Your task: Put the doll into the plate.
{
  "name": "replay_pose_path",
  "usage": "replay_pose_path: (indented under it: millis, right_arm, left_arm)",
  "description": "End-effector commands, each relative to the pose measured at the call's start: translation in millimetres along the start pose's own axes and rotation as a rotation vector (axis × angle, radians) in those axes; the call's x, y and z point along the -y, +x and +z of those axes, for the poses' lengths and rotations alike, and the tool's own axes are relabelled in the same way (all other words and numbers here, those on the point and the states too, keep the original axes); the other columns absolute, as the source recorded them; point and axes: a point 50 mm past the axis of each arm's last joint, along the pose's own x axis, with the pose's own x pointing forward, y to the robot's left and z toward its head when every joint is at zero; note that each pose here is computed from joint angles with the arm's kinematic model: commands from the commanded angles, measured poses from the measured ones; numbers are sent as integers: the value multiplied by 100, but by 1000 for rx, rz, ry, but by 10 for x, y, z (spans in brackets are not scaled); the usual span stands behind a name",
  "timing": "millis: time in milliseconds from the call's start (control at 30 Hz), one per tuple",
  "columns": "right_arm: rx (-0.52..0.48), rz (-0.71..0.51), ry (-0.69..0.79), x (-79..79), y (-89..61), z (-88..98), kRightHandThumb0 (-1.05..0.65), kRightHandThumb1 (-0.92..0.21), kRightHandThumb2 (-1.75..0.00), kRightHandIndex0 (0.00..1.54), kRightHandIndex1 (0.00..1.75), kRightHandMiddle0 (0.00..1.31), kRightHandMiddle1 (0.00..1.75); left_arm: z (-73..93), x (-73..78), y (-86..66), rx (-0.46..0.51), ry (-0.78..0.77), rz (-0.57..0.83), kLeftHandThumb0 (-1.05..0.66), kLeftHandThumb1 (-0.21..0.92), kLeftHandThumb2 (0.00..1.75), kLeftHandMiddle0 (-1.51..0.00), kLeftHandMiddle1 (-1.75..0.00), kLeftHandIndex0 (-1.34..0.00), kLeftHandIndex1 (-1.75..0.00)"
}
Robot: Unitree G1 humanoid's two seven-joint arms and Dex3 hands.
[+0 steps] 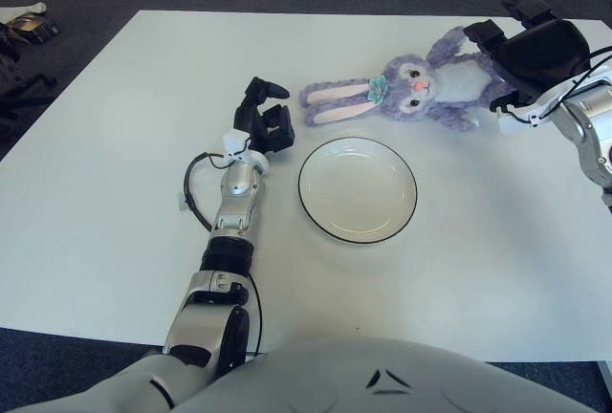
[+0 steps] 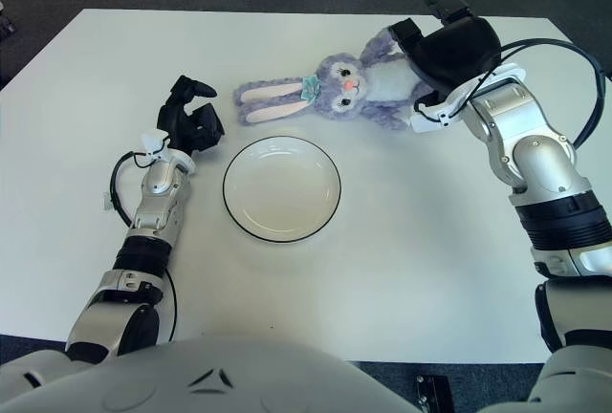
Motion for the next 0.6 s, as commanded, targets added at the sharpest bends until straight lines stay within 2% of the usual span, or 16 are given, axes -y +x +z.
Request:
replay_pose_path:
  millis: [0, 400, 567]
  right_arm:
    - [8, 24, -7, 16, 26, 0, -68, -42, -80, 8, 8, 0, 49]
    - [-35, 120, 41, -95, 91, 5, -73, -43, -79, 5, 5, 0, 49]
    - [-56, 136, 68, -137, 127, 5, -74, -46, -77, 3, 4, 0, 41]
  left_arm:
    - [-243, -74, -207, -95, 4, 32, -42, 50, 109, -103, -175, -47, -175]
    - [-248, -54, -207, -81, 0, 36, -42, 51, 108, -105, -175, -46, -175]
    - [-252, -46, -206, -80, 4, 38, -42, 51, 107, -105, -175, -46, -175]
